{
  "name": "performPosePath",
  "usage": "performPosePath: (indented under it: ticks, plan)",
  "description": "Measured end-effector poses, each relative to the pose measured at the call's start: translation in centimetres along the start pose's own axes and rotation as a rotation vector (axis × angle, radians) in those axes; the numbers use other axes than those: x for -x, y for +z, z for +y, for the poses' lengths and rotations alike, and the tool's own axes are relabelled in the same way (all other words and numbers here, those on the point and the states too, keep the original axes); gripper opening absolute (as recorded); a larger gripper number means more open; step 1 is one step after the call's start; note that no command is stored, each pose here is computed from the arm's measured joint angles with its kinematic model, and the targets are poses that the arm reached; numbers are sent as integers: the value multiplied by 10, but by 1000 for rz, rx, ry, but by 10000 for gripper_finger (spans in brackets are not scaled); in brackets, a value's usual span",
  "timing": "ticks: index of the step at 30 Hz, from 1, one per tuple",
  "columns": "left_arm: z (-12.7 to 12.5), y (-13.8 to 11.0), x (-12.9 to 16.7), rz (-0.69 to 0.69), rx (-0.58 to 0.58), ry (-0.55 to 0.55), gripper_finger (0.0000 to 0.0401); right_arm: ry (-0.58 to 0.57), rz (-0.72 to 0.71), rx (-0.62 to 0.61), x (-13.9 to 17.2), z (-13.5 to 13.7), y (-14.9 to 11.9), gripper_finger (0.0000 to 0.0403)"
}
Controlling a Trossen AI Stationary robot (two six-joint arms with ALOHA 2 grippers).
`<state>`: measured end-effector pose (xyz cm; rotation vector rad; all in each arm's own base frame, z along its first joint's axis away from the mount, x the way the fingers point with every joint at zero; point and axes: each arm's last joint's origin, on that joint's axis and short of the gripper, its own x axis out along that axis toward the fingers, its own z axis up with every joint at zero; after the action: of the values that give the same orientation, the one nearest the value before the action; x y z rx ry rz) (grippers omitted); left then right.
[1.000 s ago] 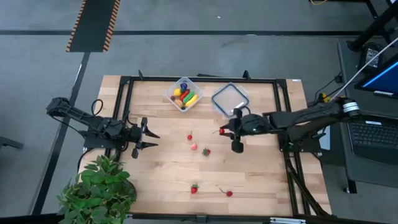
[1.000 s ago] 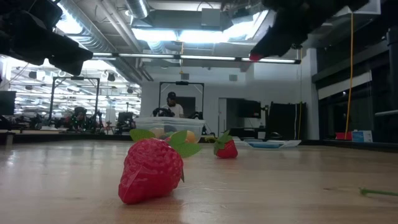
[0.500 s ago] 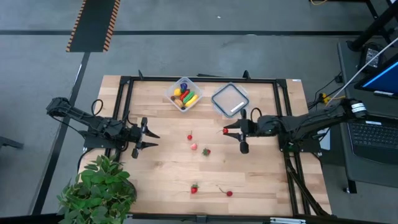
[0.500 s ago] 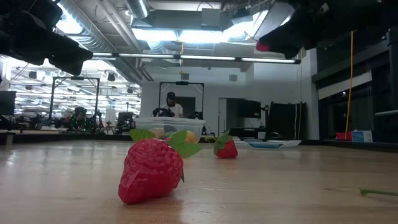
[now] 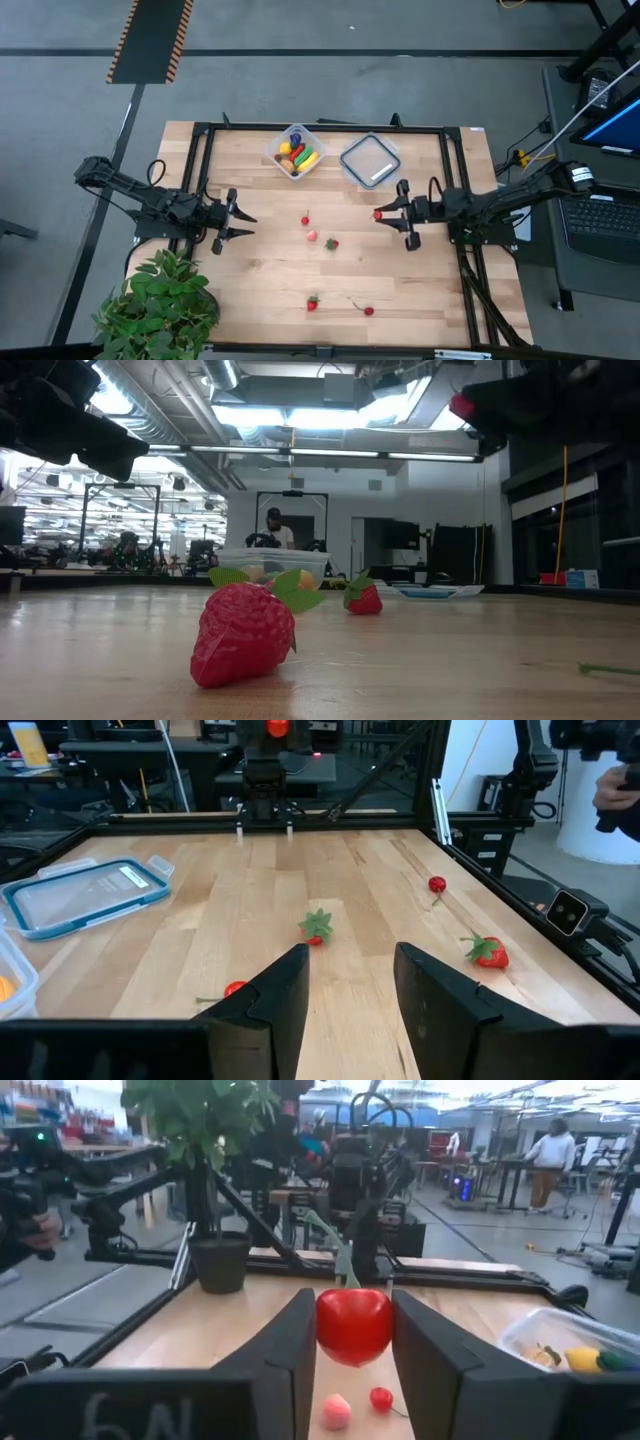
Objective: Pick and placing Produce into tupperware
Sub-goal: Put the top right cherry into the transparent container
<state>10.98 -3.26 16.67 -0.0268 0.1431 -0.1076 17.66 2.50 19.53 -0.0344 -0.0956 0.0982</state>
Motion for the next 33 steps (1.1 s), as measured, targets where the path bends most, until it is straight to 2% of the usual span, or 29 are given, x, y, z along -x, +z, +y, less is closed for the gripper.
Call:
performPosePath:
  ticks: [5, 14, 26, 33]
  plan:
    - [0, 0, 0, 0, 0, 0, 141, -1, -7, -20, 12, 0, -14, 109]
    - [0, 0, 0, 0, 0, 0, 140, -7, -65, 6, 16, 0, -12, 109]
    - [0, 0, 0, 0, 0, 0, 140, -275, -32, 9, 17, -8, -15, 109]
    - [0, 0, 0, 0, 0, 0, 140, -351, 22, 10, 16, -10, -20, 109]
